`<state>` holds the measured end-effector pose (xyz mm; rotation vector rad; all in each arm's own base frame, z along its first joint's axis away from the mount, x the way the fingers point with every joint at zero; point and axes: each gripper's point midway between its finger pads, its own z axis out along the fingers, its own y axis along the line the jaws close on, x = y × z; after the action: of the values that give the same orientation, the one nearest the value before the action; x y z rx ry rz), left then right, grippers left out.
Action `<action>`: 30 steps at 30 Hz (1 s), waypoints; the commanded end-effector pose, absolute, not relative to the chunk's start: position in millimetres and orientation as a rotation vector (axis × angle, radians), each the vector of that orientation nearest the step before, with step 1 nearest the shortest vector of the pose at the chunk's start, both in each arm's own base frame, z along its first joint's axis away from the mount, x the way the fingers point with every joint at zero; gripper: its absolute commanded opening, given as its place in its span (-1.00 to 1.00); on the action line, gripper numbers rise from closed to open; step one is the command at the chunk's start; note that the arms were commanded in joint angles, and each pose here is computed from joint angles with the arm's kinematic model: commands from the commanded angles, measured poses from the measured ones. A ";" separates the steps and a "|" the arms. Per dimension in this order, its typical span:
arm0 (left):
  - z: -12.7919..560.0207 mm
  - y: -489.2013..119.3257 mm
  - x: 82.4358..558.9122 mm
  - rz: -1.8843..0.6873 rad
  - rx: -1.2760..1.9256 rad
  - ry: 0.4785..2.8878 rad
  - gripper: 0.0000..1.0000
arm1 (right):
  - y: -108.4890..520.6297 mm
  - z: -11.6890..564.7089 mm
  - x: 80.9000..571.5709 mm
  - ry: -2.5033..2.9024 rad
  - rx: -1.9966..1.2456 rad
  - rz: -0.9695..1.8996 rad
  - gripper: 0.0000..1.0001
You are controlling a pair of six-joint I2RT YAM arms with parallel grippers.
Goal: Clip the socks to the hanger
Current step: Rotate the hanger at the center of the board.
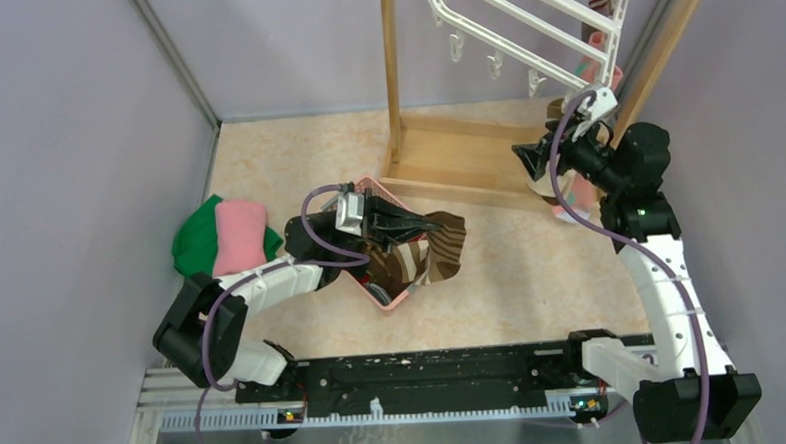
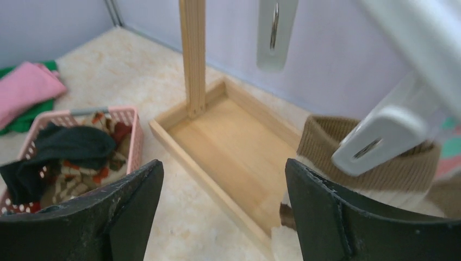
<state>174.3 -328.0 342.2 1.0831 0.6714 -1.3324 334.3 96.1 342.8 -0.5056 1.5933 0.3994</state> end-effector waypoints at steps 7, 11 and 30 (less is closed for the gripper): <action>342.8 -326.6 169.6 -1.285 1.120 0.614 -1.00 | 114.6 408.4 344.5 1.286 -0.509 0.531 0.66; 341.9 -327.2 171.5 -1.270 1.122 0.618 -1.00 | 109.6 417.7 354.1 1.266 -0.448 0.526 0.66; 337.3 -333.5 175.9 -1.339 1.103 0.644 -1.00 | 47.6 416.7 355.6 1.297 -0.275 0.409 0.47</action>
<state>182.8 -333.9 327.2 1.0881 0.7195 -1.3370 366.5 67.9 393.2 -0.3054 1.3593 0.4553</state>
